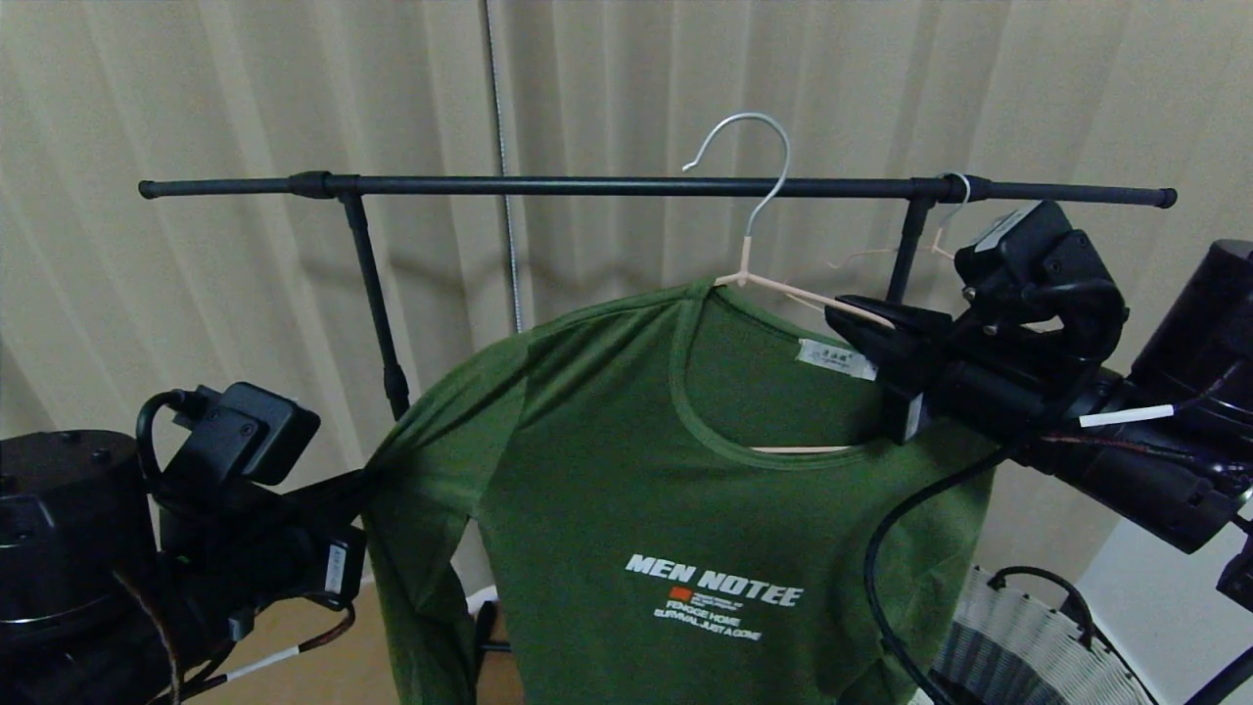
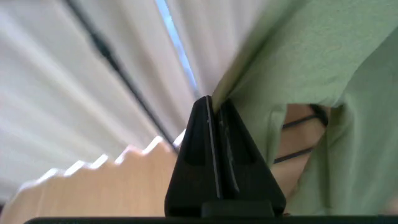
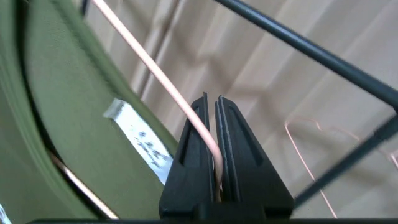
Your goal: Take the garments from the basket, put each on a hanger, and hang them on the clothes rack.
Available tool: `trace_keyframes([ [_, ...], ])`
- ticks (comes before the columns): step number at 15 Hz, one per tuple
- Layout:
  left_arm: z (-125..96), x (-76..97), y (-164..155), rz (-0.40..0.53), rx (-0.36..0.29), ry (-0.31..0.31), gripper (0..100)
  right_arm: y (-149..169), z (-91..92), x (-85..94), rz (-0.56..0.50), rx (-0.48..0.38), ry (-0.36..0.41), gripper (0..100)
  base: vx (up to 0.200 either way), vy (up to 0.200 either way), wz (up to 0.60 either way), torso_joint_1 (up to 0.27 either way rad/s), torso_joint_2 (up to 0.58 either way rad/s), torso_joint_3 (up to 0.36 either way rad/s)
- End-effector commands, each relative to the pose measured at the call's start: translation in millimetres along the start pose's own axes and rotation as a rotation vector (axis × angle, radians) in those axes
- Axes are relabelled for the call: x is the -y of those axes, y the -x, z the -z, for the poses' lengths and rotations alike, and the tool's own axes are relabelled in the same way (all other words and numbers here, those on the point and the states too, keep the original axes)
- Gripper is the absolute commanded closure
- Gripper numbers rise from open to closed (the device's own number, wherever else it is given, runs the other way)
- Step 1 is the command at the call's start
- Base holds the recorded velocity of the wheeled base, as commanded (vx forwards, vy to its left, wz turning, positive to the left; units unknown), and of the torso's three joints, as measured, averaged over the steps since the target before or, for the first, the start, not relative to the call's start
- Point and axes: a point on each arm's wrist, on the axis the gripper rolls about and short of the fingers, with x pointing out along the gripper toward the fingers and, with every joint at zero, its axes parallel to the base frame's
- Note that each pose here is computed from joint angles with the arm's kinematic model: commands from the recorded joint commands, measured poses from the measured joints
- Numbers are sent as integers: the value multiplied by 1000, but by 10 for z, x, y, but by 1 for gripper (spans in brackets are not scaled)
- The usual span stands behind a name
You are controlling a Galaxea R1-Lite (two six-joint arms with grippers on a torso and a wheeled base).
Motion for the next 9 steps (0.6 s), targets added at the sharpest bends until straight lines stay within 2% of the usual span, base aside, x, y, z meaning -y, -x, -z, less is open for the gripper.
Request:
trace_keyframes([
  [1, 76, -122, 33, -58, -24, 18, 100, -7, 42, 76, 28, -16, 1, 100, 0, 0, 0, 0, 0, 0],
  [6, 85, -109, 61, -52, -20, 25, 100, -17, 56, 90, 33, -21, 1, 100, 0, 0, 0, 0, 0, 0],
  [7, 75, -103, 60, -48, -16, 24, 0, -17, 57, 89, 33, -23, 3, 100, 0, 0, 0, 0, 0, 0],
  [9, 75, -106, 84, -48, -10, 24, 0, -18, 55, 90, 34, -23, 3, 100, 0, 0, 0, 0, 0, 0],
])
